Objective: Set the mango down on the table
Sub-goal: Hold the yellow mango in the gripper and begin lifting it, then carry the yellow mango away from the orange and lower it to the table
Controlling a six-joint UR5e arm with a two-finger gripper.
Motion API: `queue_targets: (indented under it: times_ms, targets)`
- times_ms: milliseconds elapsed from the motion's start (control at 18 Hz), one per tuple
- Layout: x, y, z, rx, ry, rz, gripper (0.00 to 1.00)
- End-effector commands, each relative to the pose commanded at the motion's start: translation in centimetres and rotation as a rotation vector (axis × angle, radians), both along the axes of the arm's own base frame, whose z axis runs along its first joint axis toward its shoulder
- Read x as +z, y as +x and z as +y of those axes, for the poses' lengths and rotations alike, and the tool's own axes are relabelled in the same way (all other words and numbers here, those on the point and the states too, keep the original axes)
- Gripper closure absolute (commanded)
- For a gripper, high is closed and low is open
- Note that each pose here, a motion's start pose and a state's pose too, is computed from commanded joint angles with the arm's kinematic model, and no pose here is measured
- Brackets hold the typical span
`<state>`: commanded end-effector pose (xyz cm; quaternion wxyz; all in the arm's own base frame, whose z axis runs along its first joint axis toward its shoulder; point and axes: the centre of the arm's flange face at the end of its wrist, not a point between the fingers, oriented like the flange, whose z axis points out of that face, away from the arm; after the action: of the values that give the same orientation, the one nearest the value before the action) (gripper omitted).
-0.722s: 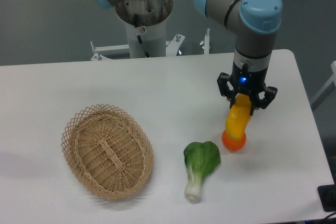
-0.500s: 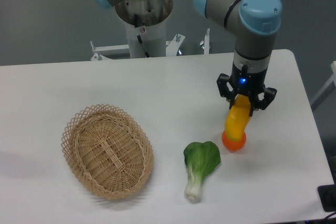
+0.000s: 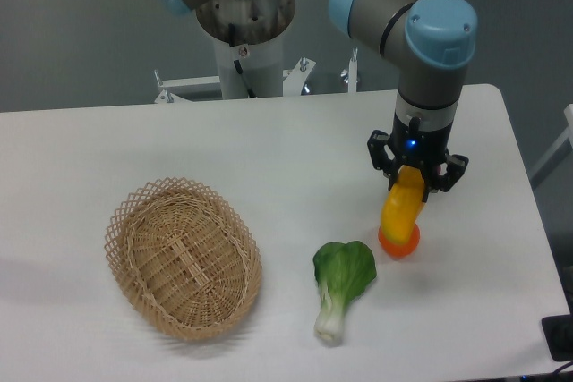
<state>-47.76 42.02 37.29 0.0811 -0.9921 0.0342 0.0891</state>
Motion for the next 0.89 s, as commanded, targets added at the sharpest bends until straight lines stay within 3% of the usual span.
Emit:
queue_targets:
  times_ms: [389,889]
  targets:
    - [-5.7,3.6,-1.2,-0.024,-0.044,-0.061,0.50]
    - [-12.1,9.8,-2.0,-0.208,-0.164,-0.093,0.50]
